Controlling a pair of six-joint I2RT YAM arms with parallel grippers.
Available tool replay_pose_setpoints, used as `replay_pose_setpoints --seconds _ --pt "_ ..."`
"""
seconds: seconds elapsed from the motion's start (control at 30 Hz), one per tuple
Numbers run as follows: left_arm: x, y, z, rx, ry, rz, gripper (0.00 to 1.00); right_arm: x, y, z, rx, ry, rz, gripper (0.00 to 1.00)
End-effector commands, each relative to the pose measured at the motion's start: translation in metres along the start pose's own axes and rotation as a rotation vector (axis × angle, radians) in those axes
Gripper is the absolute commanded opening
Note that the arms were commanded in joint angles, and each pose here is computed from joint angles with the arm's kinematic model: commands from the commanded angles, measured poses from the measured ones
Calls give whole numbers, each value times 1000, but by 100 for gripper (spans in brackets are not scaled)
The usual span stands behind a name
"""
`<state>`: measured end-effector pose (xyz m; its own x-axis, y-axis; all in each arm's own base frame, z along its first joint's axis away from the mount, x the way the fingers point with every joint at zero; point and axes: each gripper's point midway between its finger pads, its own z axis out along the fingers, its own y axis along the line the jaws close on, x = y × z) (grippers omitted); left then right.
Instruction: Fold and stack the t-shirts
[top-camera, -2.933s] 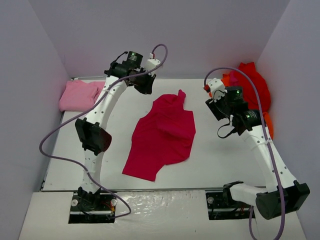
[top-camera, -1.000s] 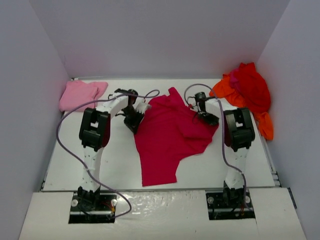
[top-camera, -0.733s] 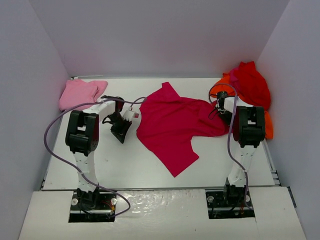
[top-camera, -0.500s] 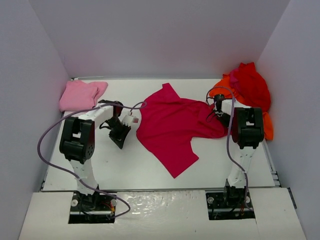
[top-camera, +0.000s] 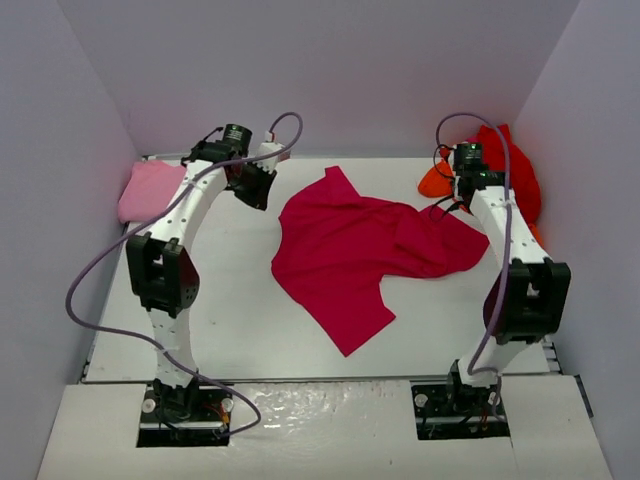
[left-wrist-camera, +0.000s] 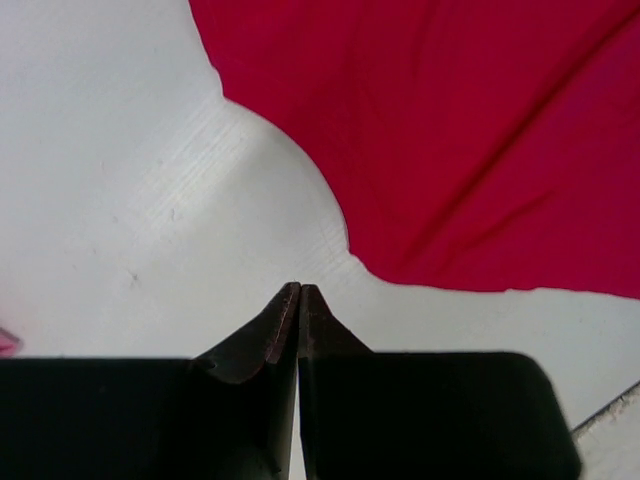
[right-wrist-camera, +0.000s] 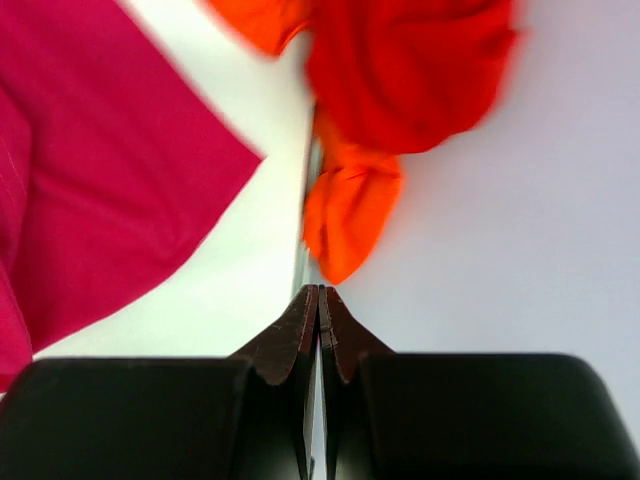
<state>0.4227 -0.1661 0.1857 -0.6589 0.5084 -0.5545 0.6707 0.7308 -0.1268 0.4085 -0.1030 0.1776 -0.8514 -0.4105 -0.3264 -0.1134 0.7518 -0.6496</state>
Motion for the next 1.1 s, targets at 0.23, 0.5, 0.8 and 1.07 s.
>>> replay_pose_setpoints --seconds 0.23,0.5,0.8,1.07 --pt "-11 -40 122 62 125 62 0 -40 -40 -87 30 -298 174 0" --pt "38 -90 146 207 332 118 0 -42 -16 -95 9 -306 126 0" --pt "168 -198 121 537 733 213 0 -51 14 -100 -79 -347 112 0" --pt "195 -242 96 704 801 279 0 -54 37 -105 -121 -361 71 0"
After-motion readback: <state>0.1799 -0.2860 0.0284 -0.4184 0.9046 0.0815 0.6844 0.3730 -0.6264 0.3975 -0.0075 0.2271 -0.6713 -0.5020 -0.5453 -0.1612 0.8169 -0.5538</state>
